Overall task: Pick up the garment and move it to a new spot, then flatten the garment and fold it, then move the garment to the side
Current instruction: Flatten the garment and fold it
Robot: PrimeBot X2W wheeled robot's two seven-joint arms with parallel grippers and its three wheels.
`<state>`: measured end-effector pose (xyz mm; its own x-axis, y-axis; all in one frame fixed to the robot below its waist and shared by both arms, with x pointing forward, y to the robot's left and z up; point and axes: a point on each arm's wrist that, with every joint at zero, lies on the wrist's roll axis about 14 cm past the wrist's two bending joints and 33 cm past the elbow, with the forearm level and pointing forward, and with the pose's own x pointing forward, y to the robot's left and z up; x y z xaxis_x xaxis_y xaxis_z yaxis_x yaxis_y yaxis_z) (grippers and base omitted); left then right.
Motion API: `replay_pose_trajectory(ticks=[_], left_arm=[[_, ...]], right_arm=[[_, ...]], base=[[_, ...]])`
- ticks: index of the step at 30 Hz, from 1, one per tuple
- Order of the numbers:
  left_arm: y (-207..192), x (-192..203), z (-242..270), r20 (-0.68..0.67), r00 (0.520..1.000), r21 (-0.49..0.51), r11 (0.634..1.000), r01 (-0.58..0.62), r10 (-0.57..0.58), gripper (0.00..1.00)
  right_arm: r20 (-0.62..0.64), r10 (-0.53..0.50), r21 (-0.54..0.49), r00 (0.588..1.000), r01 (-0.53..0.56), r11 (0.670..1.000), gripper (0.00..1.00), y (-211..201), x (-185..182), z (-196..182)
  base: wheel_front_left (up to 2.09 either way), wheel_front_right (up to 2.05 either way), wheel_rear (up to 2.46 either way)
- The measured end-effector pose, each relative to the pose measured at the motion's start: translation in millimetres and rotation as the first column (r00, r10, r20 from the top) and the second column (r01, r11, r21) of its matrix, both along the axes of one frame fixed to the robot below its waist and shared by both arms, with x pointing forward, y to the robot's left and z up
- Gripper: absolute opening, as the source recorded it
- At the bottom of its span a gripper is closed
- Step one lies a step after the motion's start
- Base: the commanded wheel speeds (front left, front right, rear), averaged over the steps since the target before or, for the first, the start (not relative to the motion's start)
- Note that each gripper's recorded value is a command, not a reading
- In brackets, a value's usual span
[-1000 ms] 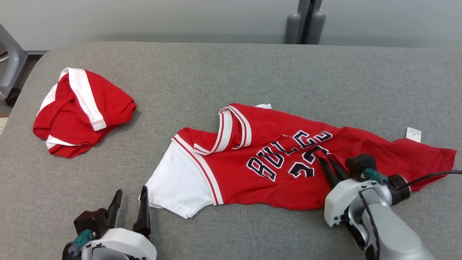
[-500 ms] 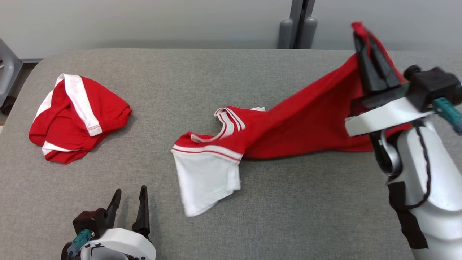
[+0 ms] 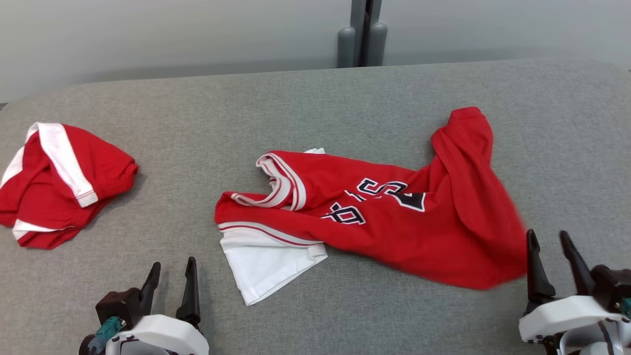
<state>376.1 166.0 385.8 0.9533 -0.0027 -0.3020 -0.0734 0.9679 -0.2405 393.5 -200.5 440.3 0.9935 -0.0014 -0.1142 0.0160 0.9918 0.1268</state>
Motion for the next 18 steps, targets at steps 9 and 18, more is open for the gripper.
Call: replay_pose_trajectory(ticks=[9, 18], left_arm=[[-2, 5, 9, 0.027, 1.000, 0.024, 1.000, 0.014, -0.014, 1.00], [10, -15, 16, 0.044, 0.999, 0.049, 0.999, -0.023, 0.021, 1.00]], right_arm=[[0.024, -0.086, -0.032, 0.996, 0.086, 0.996, 1.00, -28, -9, 10], [0.122, 0.053, -0.048, 0.991, -0.047, 0.998, 1.00, 17, 1, 44]], base=[[0.00, 0.00, 0.00], [0.00, 0.00, 0.00]])
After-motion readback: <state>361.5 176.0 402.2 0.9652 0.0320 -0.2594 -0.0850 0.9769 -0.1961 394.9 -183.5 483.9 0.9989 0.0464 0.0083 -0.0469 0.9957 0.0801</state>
